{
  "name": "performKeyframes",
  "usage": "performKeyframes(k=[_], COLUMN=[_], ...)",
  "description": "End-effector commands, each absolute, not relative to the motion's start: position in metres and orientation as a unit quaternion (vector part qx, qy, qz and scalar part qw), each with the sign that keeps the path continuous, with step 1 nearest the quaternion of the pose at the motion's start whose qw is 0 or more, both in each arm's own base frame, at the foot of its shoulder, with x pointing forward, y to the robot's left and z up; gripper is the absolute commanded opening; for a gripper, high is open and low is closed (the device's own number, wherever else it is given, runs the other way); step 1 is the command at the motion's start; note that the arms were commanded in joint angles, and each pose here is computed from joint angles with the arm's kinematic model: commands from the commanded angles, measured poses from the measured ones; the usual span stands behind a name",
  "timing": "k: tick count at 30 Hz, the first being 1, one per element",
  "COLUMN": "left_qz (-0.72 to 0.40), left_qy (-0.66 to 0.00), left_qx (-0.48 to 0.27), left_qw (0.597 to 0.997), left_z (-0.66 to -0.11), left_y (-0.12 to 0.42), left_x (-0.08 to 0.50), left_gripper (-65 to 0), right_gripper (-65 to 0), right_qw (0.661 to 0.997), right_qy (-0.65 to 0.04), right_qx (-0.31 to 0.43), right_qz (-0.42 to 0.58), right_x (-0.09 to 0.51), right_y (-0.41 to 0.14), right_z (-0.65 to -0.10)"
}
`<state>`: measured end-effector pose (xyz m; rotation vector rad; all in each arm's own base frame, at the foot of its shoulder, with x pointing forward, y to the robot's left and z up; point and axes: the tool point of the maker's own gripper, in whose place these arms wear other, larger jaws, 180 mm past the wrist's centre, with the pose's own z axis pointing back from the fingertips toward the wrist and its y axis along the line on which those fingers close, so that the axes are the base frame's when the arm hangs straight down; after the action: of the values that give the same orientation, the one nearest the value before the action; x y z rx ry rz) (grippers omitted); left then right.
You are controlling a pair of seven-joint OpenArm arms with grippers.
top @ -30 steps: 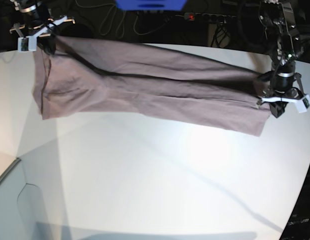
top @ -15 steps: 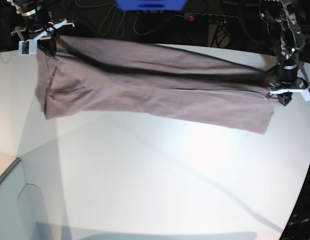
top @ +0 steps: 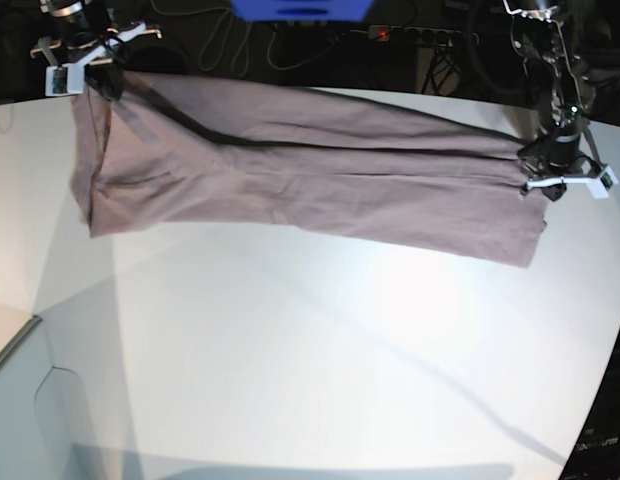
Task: Layout the t-shirt on the table in an organized manner, then fold the t-shirt properly
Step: 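Hold the shirt strip taut between both grippers above the table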
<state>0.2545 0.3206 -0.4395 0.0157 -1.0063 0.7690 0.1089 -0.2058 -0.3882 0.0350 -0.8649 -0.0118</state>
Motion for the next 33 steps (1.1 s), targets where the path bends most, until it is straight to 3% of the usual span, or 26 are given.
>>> performKeyframes(k=[1,16,28,33], left_qz=[0.353,0.353,0.353,0.353], left_qy=[-0.491,-0.497,-0.498,-0.498], left_qx=[0.012,0.010,0.011,0.014], left_qw=[0.796,0.792,0.792,0.792], left_z=[-0.427,-0.422,-0.421,-0.421], left_y=[0.328,0.328,0.329,0.331], left_x=[0.261,0.267,0.267,0.265], left_gripper=[-65.0,-65.0,-65.0,-65.0], right_gripper=[-65.0,-65.0,-65.0,-65.0], right_qw=[0.901,0.917,0.918,0.924], right_qy=[-0.433,-0.397,-0.386,-0.381], right_qx=[0.020,0.026,0.092,0.045], right_qz=[0.004,0.008,0.005,0.009], right_x=[0.110,0.082,0.088,0.100], right_y=[-0.205,-0.200,-0.159,-0.187], right_z=[-0.378,-0.385,-0.411,-0.423])
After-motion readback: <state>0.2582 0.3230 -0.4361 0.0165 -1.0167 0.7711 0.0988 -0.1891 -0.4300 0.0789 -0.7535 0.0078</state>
